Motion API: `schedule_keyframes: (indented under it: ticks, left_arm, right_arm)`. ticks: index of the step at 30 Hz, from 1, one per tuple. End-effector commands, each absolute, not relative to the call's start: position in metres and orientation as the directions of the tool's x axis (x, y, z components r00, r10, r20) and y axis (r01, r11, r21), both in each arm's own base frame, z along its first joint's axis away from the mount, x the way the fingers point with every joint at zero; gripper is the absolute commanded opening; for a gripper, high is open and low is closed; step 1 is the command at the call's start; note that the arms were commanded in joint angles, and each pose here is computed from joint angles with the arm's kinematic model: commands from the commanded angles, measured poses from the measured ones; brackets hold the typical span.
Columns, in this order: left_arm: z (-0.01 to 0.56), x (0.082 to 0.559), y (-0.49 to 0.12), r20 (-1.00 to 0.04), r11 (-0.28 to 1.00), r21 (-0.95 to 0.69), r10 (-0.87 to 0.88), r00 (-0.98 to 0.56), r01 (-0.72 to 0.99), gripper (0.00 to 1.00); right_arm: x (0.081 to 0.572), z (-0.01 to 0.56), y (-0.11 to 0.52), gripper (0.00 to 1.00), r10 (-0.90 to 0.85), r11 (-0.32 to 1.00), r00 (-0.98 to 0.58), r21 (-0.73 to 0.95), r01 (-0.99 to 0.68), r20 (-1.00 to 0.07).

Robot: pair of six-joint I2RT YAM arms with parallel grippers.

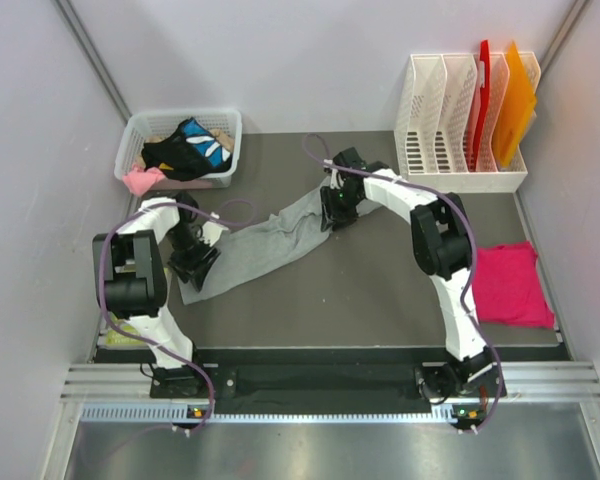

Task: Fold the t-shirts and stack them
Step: Rotate the tshirt 45 degrees

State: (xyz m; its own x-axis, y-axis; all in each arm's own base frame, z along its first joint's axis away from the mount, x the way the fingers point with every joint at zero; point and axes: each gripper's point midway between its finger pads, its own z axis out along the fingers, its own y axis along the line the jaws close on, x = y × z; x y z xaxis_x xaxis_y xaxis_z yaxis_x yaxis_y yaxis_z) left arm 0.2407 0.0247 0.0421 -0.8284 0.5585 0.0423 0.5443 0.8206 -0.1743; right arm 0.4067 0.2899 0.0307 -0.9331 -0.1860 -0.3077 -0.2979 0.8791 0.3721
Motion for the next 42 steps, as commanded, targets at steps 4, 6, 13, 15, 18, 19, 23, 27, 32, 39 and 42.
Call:
schedule_keyframes:
  ticks: [4, 6, 13, 15, 18, 19, 23, 27, 32, 39, 42]
  left_arm:
    - [0.054, 0.256, 0.018, -0.033, 0.809, -0.166, 0.567, -0.823, 0.564, 0.57]
    - [0.05, 0.257, 0.013, -0.041, 0.809, -0.179, 0.562, -0.826, 0.559, 0.57]
    - [0.022, 0.259, -0.031, -0.03, 0.771, -0.208, 0.61, -0.792, 0.602, 0.56]
    - [0.023, 0.258, -0.049, -0.031, 0.75, -0.231, 0.631, -0.775, 0.62, 0.56]
    - [0.036, 0.261, -0.071, -0.058, 0.716, -0.279, 0.653, -0.755, 0.64, 0.56]
    - [0.043, 0.269, -0.076, -0.083, 0.708, -0.276, 0.656, -0.75, 0.65, 0.56]
    - [0.063, 0.275, -0.081, -0.114, 0.696, -0.289, 0.657, -0.746, 0.657, 0.56]
    - [0.097, 0.282, -0.076, -0.184, 0.716, -0.33, 0.591, -0.786, 0.615, 0.56]
    - [0.135, 0.312, -0.004, -0.309, 0.851, -0.318, 0.324, -0.894, 0.418, 0.54]
    - [0.174, 0.33, 0.069, -0.426, 0.949, -0.256, 0.06, -0.903, 0.184, 0.55]
    - [0.179, 0.33, 0.076, -0.453, 0.958, -0.255, 0.0, -0.892, 0.129, 0.56]
  right_arm:
    - [0.485, 0.02, 0.219, 0.4, -0.067, 0.938, -0.924, 0.293, -0.187, -0.377]
    - [0.499, 0.02, 0.205, 0.4, -0.065, 0.95, -0.921, 0.26, -0.176, -0.384]
    - [0.533, 0.023, 0.174, 0.39, -0.027, 0.966, -0.906, 0.221, -0.132, -0.422]
    - [0.536, 0.019, 0.171, 0.39, -0.037, 0.97, -0.904, 0.204, -0.136, -0.425]
    - [0.539, 0.018, 0.164, 0.39, -0.037, 0.974, -0.902, 0.187, -0.129, -0.429]
    - [0.54, 0.019, 0.16, 0.39, -0.041, 0.978, -0.9, 0.167, -0.125, -0.435]
    - [0.548, 0.056, 0.165, 0.38, -0.055, 0.976, -0.861, 0.153, -0.153, -0.506]
    - [0.535, 0.121, 0.186, 0.39, -0.082, 0.964, -0.805, 0.158, -0.214, -0.588]
    - [0.475, 0.161, 0.223, 0.45, -0.183, 0.939, -0.772, 0.124, -0.32, -0.609]
    - [0.345, 0.181, 0.281, 0.64, -0.434, 0.853, -0.693, -0.014, -0.522, -0.576]
    - [0.297, 0.166, 0.3, 0.7, -0.556, 0.789, -0.639, -0.095, -0.607, -0.532]
